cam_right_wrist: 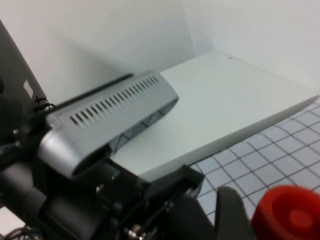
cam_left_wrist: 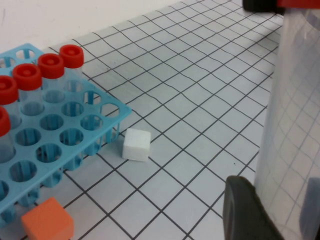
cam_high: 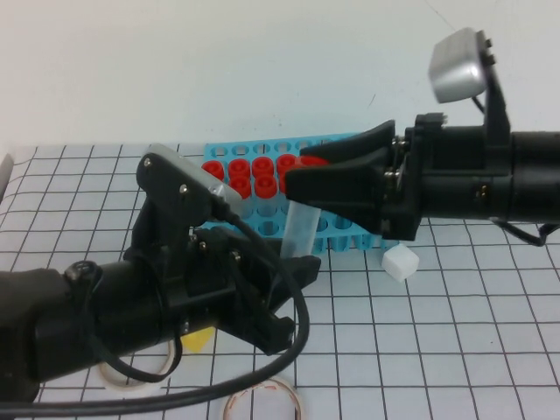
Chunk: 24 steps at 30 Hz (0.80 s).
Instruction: Place the test tubes
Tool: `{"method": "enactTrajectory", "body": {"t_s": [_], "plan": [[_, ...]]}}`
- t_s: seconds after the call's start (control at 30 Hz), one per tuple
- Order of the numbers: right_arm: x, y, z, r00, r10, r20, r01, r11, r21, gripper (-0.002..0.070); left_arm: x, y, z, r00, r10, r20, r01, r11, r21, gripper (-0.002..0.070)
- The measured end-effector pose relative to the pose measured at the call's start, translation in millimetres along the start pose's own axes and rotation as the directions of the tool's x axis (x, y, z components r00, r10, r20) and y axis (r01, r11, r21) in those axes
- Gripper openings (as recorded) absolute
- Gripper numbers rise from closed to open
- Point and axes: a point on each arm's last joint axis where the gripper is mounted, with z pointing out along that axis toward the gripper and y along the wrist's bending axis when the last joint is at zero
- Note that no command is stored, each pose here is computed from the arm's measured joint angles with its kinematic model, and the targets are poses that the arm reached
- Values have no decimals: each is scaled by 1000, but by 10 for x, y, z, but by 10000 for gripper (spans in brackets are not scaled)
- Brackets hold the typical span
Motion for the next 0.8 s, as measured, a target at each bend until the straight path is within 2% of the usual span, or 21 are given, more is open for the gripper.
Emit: {"method": "enactTrajectory", "body": {"t_s": [0.17, 0.37, 0.8], "plan": [[62, -50, 53, 1000, 19, -17, -19, 1000, -5, 345, -7, 51, -12, 1000, -3, 4, 3, 1000, -24, 211], [78, -67, 69, 999, 24, -21, -24, 1000, -8, 289, -7, 55, -12, 1000, -3, 4, 3, 1000, -30, 211], [104, -78, 84, 999, 18, -39, -18, 1000, -17, 286, 71, 67, 107, 999, -36, -34, 37, 999, 16, 211]]}}
